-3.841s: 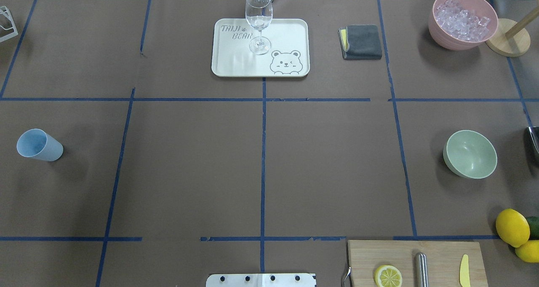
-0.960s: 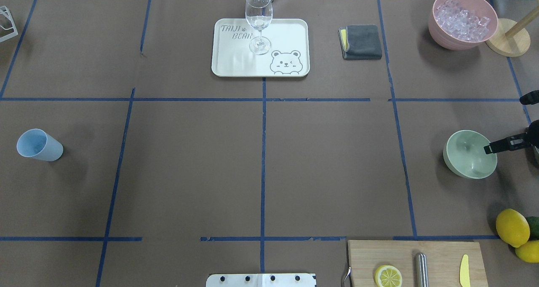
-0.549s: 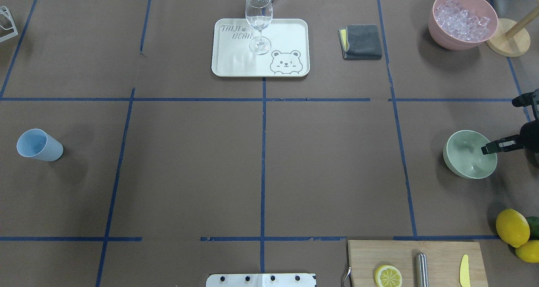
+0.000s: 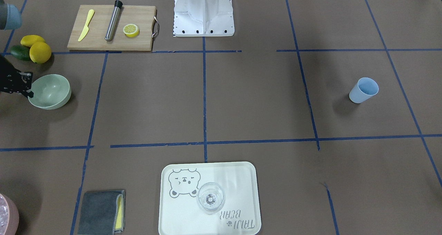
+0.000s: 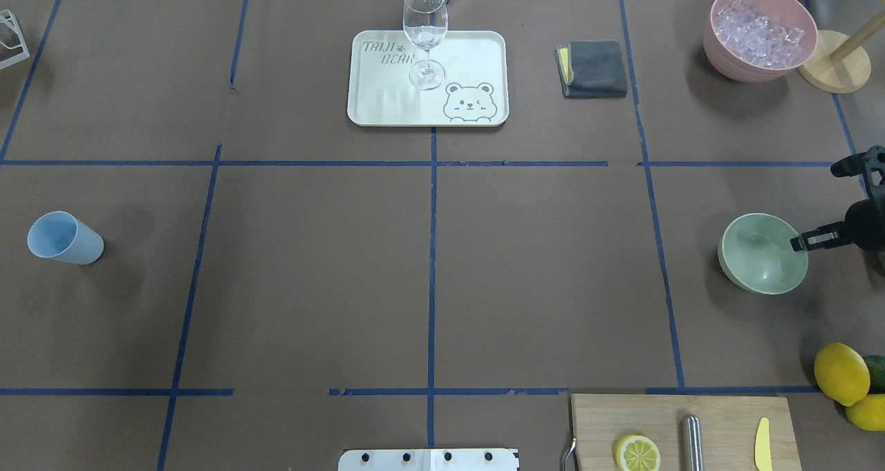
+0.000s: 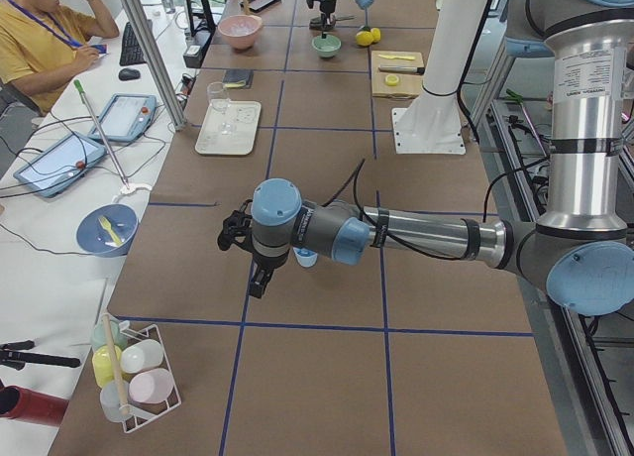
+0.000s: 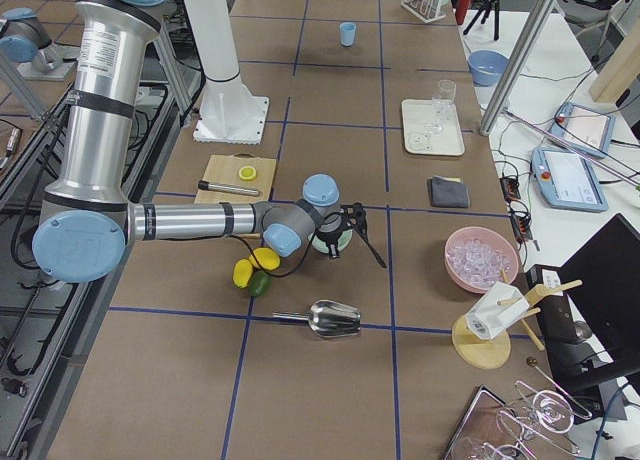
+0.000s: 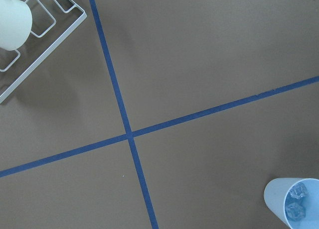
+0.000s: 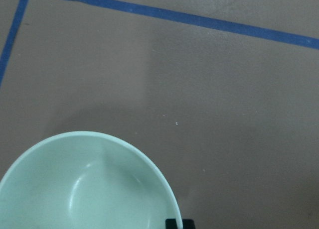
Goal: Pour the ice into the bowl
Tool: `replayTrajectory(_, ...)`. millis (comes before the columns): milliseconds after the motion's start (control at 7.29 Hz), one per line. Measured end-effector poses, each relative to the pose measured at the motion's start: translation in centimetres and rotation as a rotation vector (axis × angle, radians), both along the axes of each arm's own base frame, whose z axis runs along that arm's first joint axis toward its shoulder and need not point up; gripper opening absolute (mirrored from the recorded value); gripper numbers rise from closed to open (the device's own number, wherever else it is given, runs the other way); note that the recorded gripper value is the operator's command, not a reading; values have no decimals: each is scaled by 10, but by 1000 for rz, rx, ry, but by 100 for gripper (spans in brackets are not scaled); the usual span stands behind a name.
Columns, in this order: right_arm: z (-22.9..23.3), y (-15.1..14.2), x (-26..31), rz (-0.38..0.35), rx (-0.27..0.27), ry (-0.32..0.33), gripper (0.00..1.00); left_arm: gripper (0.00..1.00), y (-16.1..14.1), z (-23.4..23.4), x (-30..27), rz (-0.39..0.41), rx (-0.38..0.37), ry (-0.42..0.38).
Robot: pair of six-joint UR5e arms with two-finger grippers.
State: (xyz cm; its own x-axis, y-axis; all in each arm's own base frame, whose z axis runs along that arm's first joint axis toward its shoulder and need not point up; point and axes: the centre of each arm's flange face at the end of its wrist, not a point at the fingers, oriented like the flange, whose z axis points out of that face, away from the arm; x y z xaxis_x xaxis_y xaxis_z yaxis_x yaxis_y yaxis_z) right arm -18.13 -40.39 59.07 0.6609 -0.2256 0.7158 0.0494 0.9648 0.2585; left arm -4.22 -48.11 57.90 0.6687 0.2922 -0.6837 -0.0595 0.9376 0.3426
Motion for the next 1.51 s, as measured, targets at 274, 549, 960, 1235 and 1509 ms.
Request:
replayTrajectory(274,-66,-10,-14,-22,8,-29,0,100,1,1,0,0,-3,0)
replayTrajectory(549,-165,-35,-58,-50,-14,-59,0,100,1,1,0,1,-3,1)
replayTrajectory(960,-344,-57,-204,7,-160,-86,0,100,1,1,1,1,-2,3)
replayTrajectory(1235,-425,-69,-302,69,-258,-77,0,100,1,0,1,2,-1,5)
replayTrajectory(1509,-450,-60,-385,116,-286,-54,0,100,1,0,1,3,-1,6)
